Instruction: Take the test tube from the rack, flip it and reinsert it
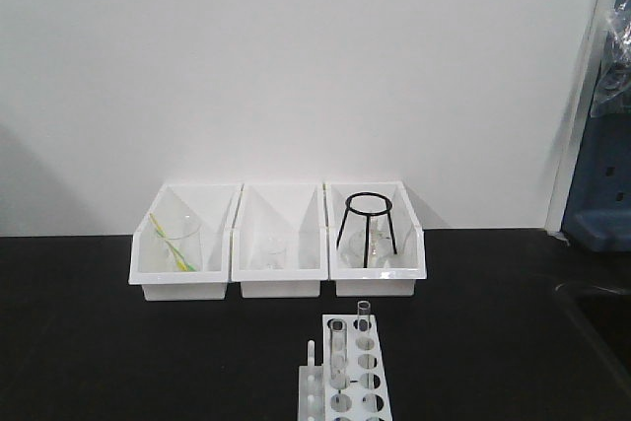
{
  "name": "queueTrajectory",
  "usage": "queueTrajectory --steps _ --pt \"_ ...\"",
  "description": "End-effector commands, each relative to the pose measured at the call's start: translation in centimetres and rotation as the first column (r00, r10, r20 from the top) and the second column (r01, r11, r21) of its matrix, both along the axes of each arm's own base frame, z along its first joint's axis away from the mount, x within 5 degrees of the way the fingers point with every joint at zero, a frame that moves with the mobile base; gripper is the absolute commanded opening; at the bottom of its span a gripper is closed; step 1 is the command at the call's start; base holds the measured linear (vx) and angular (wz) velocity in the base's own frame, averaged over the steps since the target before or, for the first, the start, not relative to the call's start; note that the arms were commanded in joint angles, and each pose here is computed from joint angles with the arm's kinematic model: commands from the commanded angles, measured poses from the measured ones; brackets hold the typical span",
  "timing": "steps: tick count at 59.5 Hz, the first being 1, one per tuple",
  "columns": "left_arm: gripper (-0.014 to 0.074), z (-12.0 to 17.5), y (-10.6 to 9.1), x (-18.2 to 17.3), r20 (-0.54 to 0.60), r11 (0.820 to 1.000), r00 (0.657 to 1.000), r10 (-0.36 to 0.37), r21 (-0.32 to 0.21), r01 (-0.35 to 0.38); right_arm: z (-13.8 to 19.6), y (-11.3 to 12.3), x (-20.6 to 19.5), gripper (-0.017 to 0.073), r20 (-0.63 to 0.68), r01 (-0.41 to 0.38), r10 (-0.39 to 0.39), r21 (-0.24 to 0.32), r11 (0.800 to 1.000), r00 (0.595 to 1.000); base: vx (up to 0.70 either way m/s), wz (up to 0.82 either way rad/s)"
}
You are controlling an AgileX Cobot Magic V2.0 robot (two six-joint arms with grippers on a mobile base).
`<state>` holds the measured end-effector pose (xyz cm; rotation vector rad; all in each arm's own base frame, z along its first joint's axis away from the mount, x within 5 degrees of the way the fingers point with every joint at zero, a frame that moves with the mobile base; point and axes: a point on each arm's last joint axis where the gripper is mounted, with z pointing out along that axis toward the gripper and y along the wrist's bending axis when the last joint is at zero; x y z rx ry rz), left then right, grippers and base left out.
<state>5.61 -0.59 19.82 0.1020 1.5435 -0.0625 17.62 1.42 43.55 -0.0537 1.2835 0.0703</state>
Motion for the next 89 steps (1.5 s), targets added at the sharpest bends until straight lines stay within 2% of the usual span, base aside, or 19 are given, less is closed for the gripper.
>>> queueTrajectory --steps 1,13,19,30,36,40,47,53,57,59,64,71,81,89 --pt "-0.0006 1.0 0.0 -0.1 0.094 1.0 0.996 0.0 -0.012 0.001 1.8 0.0 0.7 -0.0002 0.096 0.01 -0.009 -0.015 1.0 0.995 0.0 0.0" --pt "-0.0006 1.0 0.0 -0.1 0.094 1.0 0.996 0.0 -0.012 0.001 1.1 0.1 1.7 0.0099 0.054 0.01 -0.009 -0.02 1.0 0.998 0.0 0.0" --pt "-0.0006 1.0 0.0 -0.1 0.094 1.0 0.996 0.0 -0.012 0.001 0.9 0.1 1.8 0.0223 0.046 0.01 -0.009 -0.021 1.0 0.999 0.0 0.0" --pt "-0.0006 1.0 0.0 -0.1 0.094 1.0 0.996 0.0 -0.012 0.001 0.9 0.1 1.8 0.0531 0.045 0.01 -0.009 -0.022 1.0 0.999 0.0 0.0" --pt "-0.0006 1.0 0.0 -0.1 0.094 1.0 0.996 0.0 -0.012 0.001 0.9 0.1 1.8 0.0622 0.047 0.01 -0.009 -0.022 1.0 0.999 0.0 0.0" --pt "-0.0006 1.0 0.0 -0.1 0.094 1.0 0.996 0.0 -0.012 0.001 1.1 0.0 1.7 0.0648 0.068 0.006 -0.006 -0.003 1.0 0.998 0.0 0.0" --pt "-0.0006 1.0 0.0 -0.1 0.094 1.0 0.996 0.0 -0.012 0.001 1.1 0.1 2.0 0.0633 0.088 -0.019 0.014 0.054 0.998 0.996 0.0 0.0" --pt "-0.0006 1.0 0.0 -0.1 0.094 1.0 0.996 0.0 -0.012 0.001 -1.2 0.6 3.6 0.0589 0.061 -0.042 0.041 0.029 0.999 0.997 0.0 0.0" --pt "-0.0006 1.0 0.0 -0.1 0.094 1.0 0.996 0.0 -0.012 0.001 -3.9 1.8 4.6 0.0555 0.039 -0.106 0.106 0.001 0.994 0.994 0.0 0.0" --pt "-0.0006 1.0 0.0 -0.1 0.094 1.0 0.996 0.0 -0.012 0.001 -5.4 2.5 5.0 0.054 0.027 -0.142 0.143 -0.017 0.99 0.989 0.0 0.0" --pt "-0.0006 1.0 0.0 -0.1 0.094 1.0 0.996 0.0 -0.012 0.001 -10.0 4.8 6.0 0.0501 -0.034 -0.26 0.258 -0.068 0.963 0.965 0.0 0.0" --pt "-0.0006 1.0 0.0 -0.1 0.094 1.0 0.996 0.0 -0.012 0.001 -15.4 8.1 6.8 0.0477 -0.127 -0.422 0.41 -0.095 0.901 0.903 0.0 0.0" --pt "-0.0006 1.0 0.0 -0.1 0.094 1.0 0.996 0.0 -0.012 0.001 -19.8 11.2 8.3 0.0477 -0.174 -0.527 0.509 -0.073 0.847 0.843 0.0 0.0" --pt "-0.0006 1.0 0.0 -0.1 0.094 1.0 0.996 0.0 -0.012 0.001 -21.8 12.8 9.2 0.0477 -0.199 -0.567 0.547 -0.054 0.822 0.813 0.0 0.0"
